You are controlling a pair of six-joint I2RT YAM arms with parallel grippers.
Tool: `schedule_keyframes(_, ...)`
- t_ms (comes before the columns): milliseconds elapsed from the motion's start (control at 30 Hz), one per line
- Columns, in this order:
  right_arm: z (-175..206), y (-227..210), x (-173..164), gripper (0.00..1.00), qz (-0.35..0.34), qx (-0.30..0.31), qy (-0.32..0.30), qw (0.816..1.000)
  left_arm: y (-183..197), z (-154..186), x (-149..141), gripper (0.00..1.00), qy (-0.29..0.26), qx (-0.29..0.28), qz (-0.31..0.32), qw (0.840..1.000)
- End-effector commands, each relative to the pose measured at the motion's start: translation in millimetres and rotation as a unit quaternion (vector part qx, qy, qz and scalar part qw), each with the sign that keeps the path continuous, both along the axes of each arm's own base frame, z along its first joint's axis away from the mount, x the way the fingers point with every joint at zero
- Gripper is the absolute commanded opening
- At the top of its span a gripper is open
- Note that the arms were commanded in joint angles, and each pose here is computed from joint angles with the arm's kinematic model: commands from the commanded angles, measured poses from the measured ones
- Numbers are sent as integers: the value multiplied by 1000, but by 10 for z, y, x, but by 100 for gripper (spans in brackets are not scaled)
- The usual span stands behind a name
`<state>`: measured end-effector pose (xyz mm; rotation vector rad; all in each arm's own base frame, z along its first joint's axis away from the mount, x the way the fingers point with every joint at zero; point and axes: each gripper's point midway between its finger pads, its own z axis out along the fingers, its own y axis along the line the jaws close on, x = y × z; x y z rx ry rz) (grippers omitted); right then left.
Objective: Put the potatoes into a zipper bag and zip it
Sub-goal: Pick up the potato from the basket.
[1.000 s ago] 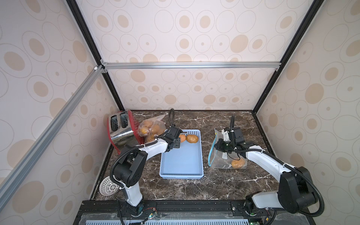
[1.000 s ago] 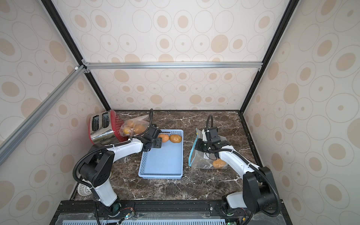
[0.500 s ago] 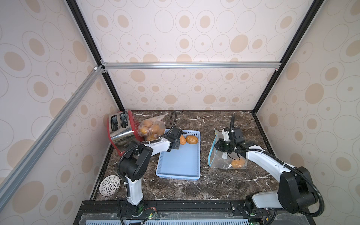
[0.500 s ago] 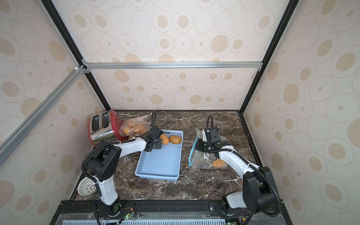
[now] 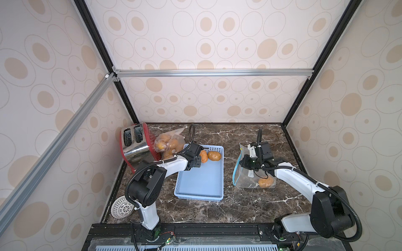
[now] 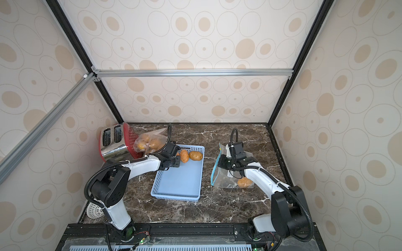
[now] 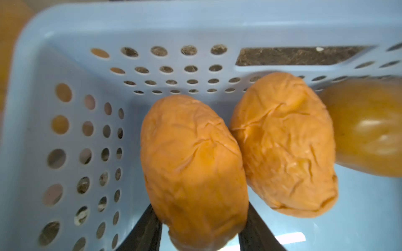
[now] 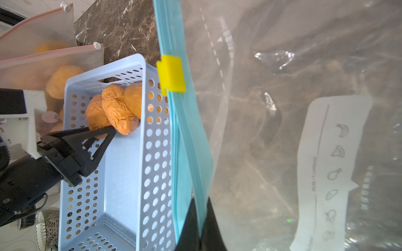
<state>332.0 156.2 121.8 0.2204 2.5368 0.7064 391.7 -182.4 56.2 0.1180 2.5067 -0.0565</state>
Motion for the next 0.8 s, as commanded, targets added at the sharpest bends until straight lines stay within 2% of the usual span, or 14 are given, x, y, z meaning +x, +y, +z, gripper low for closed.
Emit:
schedule_keyframes(0,-16,6,-24,0,0,-3,2,1000,11,247,-44,48,-24,-25,3,999)
schedule_keyframes(167,3,35,-31,0,6,5,2,1000,14,516,-238,48,-49,-61,-18,997)
schedule_keyframes(300,63,99,-51,0,19,21,0,1000,-235,847,-447,48,-81,-146,-92,982)
schedule_keyframes(467,252,291,-130,0,54,78,1,995,-592,1341,-734,47,-118,-251,-194,941)
schedule_keyframes(600,381,438,-175,0,81,118,18,990,-866,1564,-950,46,-124,-293,-268,910)
schedule_keyframes(667,460,486,-173,0,87,133,20,987,-1078,1663,-1127,45,-117,-321,-318,884)
schedule_keyframes(767,557,561,-193,0,100,149,22,983,-1373,1726,-1332,45,-112,-337,-371,858)
